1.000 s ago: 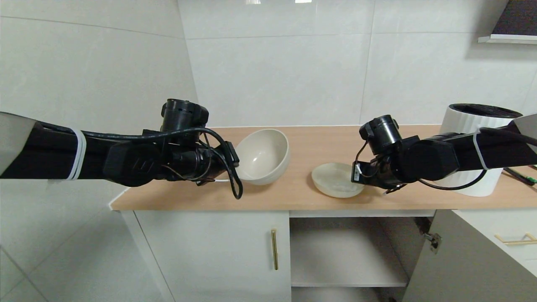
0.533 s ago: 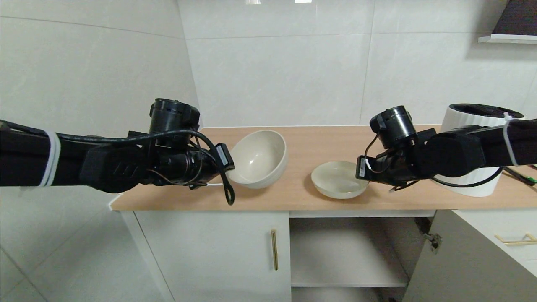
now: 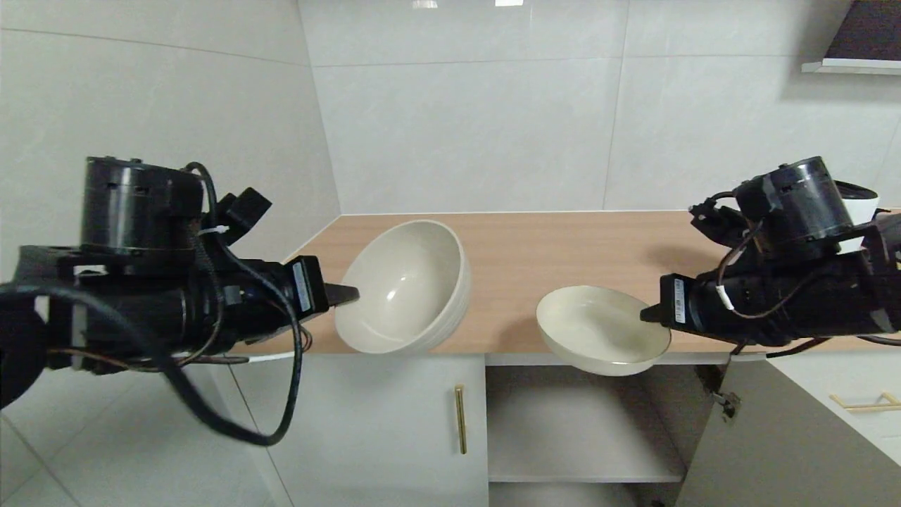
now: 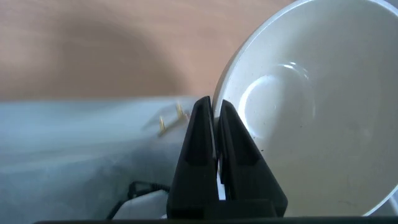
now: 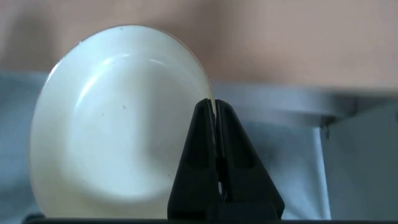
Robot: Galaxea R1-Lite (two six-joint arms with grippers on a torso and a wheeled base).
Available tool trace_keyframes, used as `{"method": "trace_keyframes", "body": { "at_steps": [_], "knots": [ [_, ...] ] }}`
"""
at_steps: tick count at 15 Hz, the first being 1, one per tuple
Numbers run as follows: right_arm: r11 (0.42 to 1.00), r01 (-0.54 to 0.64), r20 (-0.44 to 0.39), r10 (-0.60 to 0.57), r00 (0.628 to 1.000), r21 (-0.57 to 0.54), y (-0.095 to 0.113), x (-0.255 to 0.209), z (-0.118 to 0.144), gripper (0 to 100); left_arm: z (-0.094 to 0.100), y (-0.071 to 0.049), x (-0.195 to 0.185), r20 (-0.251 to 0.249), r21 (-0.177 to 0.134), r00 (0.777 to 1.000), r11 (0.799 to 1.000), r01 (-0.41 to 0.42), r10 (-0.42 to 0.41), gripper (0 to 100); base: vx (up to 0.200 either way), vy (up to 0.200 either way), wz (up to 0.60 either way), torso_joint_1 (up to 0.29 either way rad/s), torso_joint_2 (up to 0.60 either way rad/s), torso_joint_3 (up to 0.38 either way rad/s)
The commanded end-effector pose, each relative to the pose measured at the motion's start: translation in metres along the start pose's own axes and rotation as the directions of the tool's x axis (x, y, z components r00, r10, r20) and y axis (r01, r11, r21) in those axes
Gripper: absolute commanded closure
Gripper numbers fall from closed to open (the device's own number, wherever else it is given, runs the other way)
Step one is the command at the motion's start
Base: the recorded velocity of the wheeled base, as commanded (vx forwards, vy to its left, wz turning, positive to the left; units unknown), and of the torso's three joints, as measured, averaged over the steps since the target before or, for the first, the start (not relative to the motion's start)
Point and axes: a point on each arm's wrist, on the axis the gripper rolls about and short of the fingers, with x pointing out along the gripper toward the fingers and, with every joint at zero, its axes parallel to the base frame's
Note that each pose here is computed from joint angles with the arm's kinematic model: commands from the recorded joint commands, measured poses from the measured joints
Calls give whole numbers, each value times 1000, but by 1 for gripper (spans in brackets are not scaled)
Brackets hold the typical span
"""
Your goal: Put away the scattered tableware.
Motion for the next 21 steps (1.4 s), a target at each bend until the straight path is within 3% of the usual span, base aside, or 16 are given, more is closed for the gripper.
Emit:
{"method": "trace_keyframes", "body": {
  "at_steps": [1,5,10,13,21],
  "knots": [
    [1000,-27,29,27,999,-8,-7,-34,-15,100,-15,-1,-41,24,43,998,997,62,-63,100,0,0,0,0,0,0],
    [996,-72,-15,72,997,-51,-17,-48,-35,100,-35,8,-49,-13,38,999,998,53,-53,100,0,0,0,0,0,0],
    [997,-64,-34,62,998,-52,-19,-45,-40,100,-37,10,-43,-36,35,998,998,43,-42,100,0,0,0,0,0,0],
    [997,-60,-42,58,997,-55,-19,-42,-40,100,-38,10,-42,-40,35,998,998,43,-41,100,-200,0,0,1,1,1],
    [997,-51,-61,48,997,-55,-19,-34,-41,100,-38,11,-41,-46,33,998,999,41,-40,100,0,0,0,0,0,0]
  ]
}}
